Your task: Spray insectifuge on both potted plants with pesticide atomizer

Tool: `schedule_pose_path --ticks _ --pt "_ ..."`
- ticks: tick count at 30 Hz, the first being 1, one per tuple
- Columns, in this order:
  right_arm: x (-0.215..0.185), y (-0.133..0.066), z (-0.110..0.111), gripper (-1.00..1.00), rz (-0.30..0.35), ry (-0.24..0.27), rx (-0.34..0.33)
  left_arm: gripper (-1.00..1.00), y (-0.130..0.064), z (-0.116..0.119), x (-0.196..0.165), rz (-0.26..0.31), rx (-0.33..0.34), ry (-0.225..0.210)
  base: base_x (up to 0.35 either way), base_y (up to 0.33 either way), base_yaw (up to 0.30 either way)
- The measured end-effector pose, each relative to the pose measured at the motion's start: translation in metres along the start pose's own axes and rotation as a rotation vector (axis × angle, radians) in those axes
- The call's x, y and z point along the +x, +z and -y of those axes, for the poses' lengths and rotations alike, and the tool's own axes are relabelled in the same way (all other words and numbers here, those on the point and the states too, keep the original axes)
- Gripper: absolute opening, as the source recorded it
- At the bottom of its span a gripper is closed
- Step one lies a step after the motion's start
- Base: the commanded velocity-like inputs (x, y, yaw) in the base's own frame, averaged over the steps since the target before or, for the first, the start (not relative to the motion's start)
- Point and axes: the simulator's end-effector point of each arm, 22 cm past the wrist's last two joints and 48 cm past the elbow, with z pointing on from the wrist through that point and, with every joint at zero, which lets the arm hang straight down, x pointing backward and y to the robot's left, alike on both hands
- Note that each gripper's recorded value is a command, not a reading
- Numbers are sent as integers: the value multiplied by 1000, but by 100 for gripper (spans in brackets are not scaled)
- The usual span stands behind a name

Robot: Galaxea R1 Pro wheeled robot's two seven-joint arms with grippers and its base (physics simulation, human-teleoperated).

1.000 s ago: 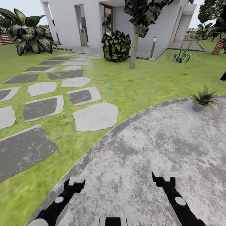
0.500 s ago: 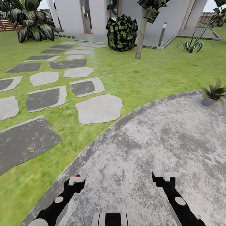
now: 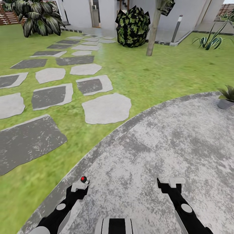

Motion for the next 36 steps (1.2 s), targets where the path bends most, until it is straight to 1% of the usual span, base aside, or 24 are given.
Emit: schedule_pose_path --ticks 9,17,36 --pt "2 0 0 100 -3 0 -1 100 1 0 1 -2 0 -1 5 0 60" --pt "2 0 0 100 -4 0 0 100 0 0 1 -2 -1 -2 175 0 2" --pt "2 0 0 100 -4 1 0 100 1 5 1 0 8 -2 51 -37 0"
